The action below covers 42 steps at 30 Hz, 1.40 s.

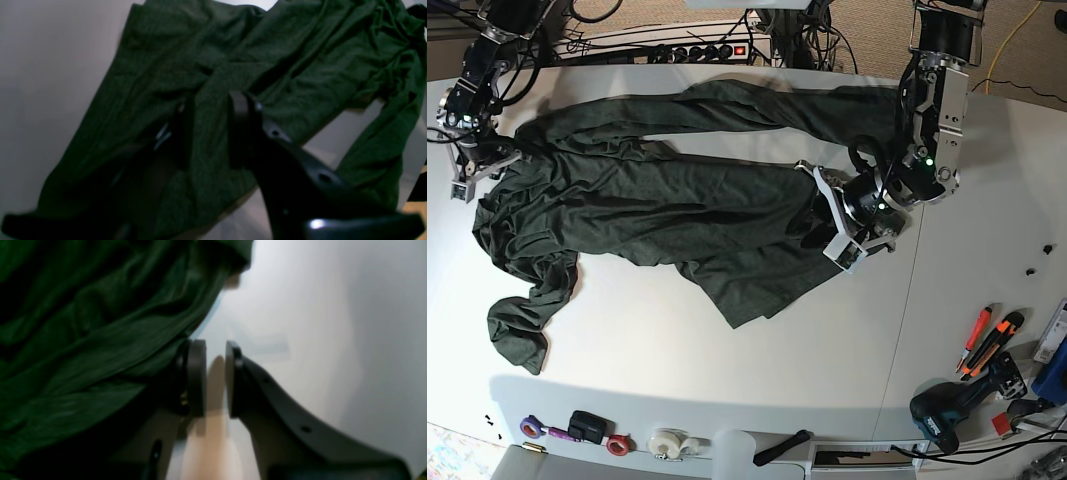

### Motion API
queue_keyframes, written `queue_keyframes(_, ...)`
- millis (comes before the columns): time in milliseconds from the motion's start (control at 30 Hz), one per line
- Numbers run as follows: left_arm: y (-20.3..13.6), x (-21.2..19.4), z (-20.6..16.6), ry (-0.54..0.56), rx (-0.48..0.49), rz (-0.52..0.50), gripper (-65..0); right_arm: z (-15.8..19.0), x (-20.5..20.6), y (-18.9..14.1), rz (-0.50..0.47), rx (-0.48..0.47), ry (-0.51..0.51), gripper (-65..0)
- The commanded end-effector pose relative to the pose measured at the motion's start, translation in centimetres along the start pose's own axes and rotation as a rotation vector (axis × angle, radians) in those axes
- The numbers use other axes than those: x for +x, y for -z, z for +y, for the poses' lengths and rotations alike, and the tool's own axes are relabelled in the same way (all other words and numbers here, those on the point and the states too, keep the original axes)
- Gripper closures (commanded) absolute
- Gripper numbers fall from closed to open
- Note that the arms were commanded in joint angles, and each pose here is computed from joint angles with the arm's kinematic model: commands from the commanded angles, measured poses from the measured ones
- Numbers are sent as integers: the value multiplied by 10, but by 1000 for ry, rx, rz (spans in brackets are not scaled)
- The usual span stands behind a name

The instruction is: Layout the t-shirt on the table in an organized manner, then fold the t-shirt properly

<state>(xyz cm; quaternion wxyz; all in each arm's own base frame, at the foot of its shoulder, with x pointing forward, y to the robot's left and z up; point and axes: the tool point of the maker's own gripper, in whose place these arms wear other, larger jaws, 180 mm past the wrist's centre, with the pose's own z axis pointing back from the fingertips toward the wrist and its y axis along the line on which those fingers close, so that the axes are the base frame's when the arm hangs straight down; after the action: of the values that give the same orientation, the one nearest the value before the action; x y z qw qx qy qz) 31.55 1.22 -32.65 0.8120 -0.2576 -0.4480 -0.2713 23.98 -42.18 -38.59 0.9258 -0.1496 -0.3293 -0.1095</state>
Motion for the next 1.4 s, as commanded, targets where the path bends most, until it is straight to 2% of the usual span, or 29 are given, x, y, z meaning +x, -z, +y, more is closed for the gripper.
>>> queue_keyframes(0,-1,17,-1,20,-16,-53,-181,-16,-1,0,22,-40,-11,-108)
queue_keyframes(133,-1,17,-2,21,-18,-53,-181,-42,0,2,25,-110,13,-108)
queue_keyframes(267,-1,18,-2,16,-22,-57,-181,-48,29,-8,-55,-100,22,-108)
queue_keyframes(333,-1,18,-2,15,-22,-56,-181,-34,50,-17,-123,-39,27,-108)
queue_keyframes(433,0,14,-1,6,-22,-49,-181,8,79,-37,-224,109,-21,-108)
queue_keyframes(567,2,10,0,-2,-21,-40,-181,59,92,-66,-283,243,-53,-108)
queue_keyframes(667,1,12,0,-1,-21,-47,-181,84,79,-78,-269,302,-48,-108)
queue_keyframes(767,1,12,0,-2,-21,-47,-181,98,52,-80,-208,339,-65,-108)
queue_keyframes(867,1,13,-2,-13,-33,-57,-170,100,29,-77,-150,331,-65,-108)
queue_keyframes(967,0,19,-14,-19,-102,-89,0,99,18,-76,-131,322,-66,-108)
queue_keyframes(1100,2,18,-20,-4,-116,-83,0,104,13,-76,-120,336,-70,-108)
queue_keyframes(1267,12,5,-22,31,-68,-17,0,118,17,-75,-149,360,-99,-108)
queue_keyframes(1367,18,0,-27,45,-51,6,0,126,9,-65,-129,359,-125,-108)
